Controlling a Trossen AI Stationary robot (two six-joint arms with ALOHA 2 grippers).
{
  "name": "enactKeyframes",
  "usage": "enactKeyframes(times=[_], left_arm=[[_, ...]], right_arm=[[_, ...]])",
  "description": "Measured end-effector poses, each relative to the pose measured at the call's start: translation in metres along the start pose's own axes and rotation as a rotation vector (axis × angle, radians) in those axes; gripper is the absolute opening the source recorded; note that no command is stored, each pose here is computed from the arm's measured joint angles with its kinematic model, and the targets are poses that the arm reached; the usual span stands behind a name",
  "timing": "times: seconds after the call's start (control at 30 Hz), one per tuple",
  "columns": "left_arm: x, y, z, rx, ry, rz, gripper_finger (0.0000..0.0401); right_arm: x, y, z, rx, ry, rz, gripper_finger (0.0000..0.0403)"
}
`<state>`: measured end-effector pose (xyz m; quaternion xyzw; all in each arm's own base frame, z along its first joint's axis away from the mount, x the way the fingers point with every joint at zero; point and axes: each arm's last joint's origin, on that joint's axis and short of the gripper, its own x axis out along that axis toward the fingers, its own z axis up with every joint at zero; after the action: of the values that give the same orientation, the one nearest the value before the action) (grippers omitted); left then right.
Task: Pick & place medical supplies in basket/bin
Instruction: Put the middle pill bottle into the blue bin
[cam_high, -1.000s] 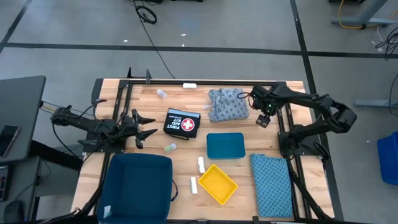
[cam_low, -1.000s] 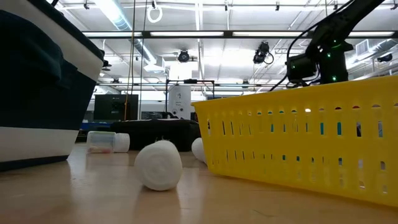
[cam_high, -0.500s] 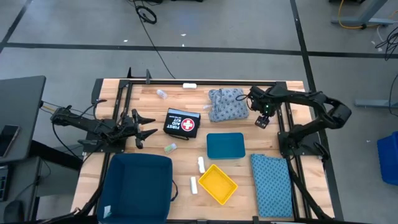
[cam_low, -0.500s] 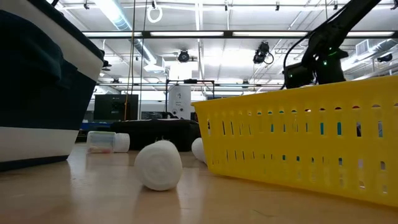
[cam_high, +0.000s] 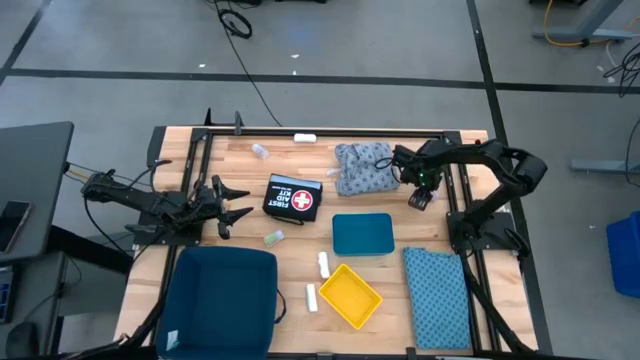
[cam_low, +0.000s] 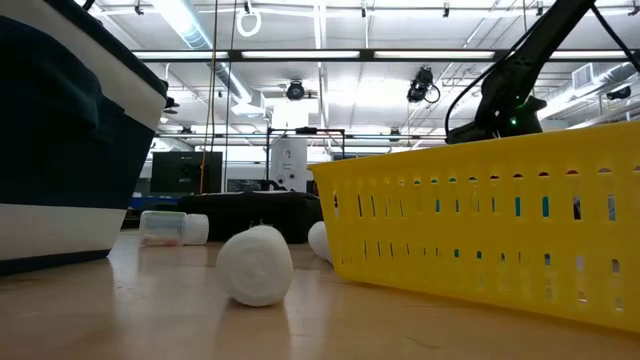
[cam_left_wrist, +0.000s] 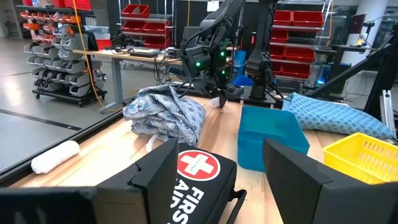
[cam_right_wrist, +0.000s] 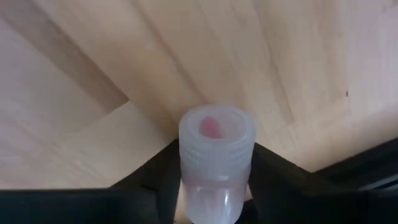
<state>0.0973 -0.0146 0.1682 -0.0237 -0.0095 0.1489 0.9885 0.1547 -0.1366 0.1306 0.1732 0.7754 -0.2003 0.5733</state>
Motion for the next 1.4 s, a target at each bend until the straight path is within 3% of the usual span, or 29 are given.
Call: enactKeyframes(times=[0.07,0.4,0.67,0.9,1.2,1.4], left_arm=[[0.0,0.0,0.0,0.0,0.0,0.001,0.0221],[0.0,0.0,0.0,0.0,0.0,0.0,0.0221],[0.0,0.0,0.0,0.001,0.001,0.0,0.0221],[0.0,0.0,0.0,0.002,0.001,0.0,0.0221],[0.0,0.0,0.0,0.004,0.001,0.0,0.0221],[0.0,0.0,0.0,0.007,0.001,0.0,0.0221]], right_arm=[[0.0,0.0,0.0,0.001,-0.001,0.0,0.0139],[-0.002,0.005,0.0,-0.017,0.001,-0.006,0.0139],[-0.011,0.026,0.0,-0.052,0.03,-0.028,0.0139],[-0.032,0.049,0.008,-0.097,-0.026,-0.054,0.0139],[-0.09,0.088,0.013,-0.223,-0.311,-0.041,0.0139],[-0.119,0.114,0.008,-0.322,-0.619,0.089,0.0139]])
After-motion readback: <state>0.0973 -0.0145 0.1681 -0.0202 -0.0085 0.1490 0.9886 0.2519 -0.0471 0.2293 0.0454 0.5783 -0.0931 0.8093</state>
